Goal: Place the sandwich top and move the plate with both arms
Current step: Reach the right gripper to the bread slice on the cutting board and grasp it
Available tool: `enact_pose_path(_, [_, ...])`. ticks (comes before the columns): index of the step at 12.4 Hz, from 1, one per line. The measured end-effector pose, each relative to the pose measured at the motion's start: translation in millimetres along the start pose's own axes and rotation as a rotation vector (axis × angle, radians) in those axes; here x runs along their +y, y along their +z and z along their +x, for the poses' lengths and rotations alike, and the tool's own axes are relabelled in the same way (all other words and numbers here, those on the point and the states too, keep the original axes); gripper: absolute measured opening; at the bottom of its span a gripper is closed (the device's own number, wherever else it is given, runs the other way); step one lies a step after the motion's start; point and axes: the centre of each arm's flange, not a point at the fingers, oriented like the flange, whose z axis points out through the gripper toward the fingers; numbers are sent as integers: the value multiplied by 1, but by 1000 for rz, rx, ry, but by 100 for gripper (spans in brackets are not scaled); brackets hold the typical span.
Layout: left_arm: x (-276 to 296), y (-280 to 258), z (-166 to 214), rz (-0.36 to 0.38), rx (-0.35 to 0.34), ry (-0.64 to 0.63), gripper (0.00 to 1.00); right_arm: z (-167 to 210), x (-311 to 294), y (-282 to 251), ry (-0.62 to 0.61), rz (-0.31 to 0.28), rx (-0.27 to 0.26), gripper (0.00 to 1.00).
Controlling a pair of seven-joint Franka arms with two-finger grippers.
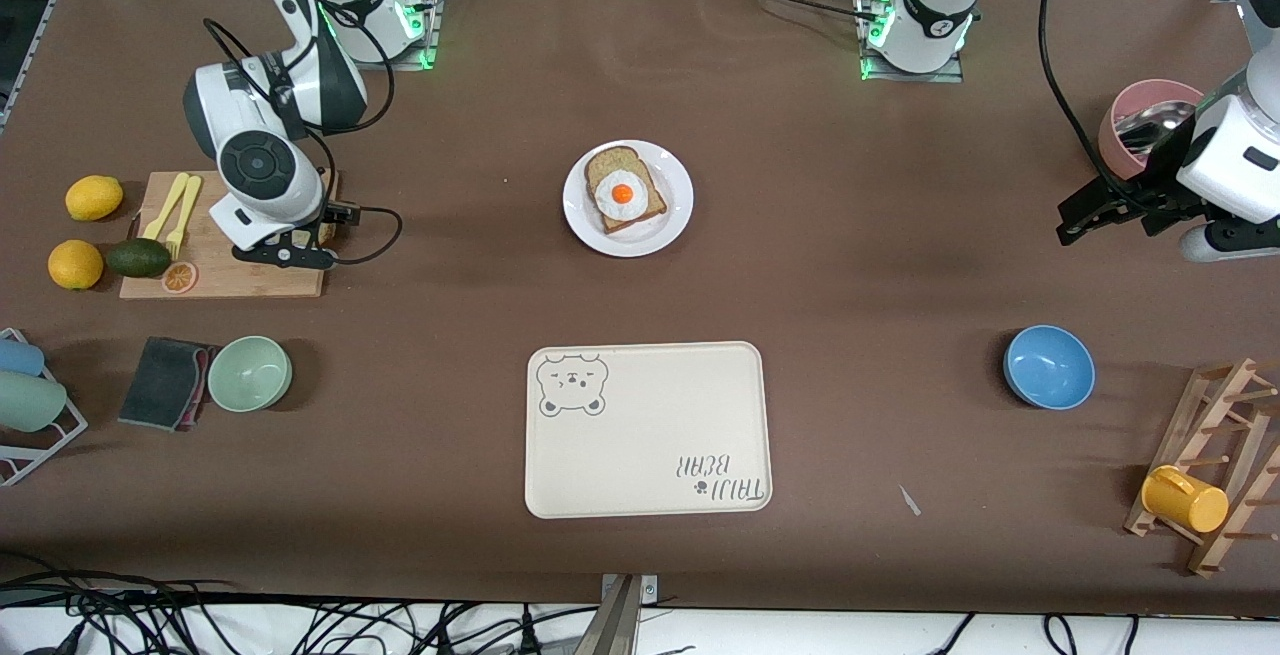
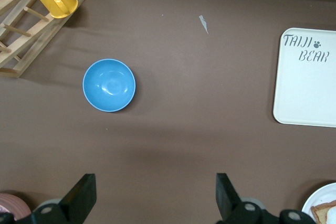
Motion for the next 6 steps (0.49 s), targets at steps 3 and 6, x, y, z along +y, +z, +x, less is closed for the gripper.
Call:
enact_pose_path(3, [0, 0, 0, 0, 0, 0, 100, 8, -13, 31, -2, -47, 6, 89])
enact_pose_path(6, [0, 0, 0, 0, 0, 0, 100, 9, -22, 55, 20, -57, -27, 87])
